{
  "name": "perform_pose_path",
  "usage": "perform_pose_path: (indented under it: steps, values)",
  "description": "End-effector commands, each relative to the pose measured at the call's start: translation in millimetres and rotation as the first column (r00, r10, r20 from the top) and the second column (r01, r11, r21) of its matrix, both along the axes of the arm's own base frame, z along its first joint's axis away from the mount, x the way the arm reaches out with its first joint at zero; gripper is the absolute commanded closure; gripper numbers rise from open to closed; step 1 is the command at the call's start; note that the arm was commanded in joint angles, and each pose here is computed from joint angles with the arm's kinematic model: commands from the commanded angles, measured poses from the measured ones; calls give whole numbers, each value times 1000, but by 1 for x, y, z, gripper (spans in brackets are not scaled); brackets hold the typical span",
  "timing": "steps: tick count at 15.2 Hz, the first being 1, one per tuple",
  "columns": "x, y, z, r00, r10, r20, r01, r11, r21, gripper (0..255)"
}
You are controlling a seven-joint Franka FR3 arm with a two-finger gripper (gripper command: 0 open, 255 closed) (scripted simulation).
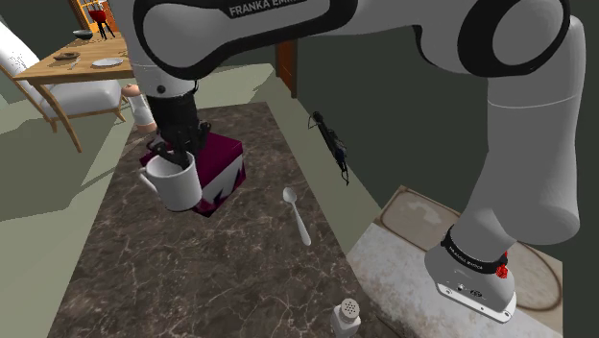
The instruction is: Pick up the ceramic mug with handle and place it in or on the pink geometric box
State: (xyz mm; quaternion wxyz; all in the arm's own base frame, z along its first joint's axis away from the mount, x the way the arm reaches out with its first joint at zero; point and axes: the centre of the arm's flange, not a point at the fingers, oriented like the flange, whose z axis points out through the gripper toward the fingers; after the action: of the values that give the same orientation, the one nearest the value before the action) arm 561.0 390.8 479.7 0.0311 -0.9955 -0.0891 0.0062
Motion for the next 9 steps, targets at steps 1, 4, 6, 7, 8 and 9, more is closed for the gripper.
perform_pose_path:
  steps: [1, 4, 6, 7, 8, 9]
  values:
    - [-1, -1, 11, 1000, 0, 0, 0, 1000, 0, 255]
    - [-1, -1, 26, 1000, 0, 0, 0, 1000, 0, 255]
    - [-1, -1, 37, 1000, 0, 0, 0, 1000, 0, 255]
    - [-1, -1, 42, 1000, 0, 0, 0, 1000, 0, 255]
    - [-1, -1, 48, 1000, 0, 0, 0, 1000, 0, 255]
    - [-1, -1, 53, 1000, 0, 0, 0, 1000, 0, 255]
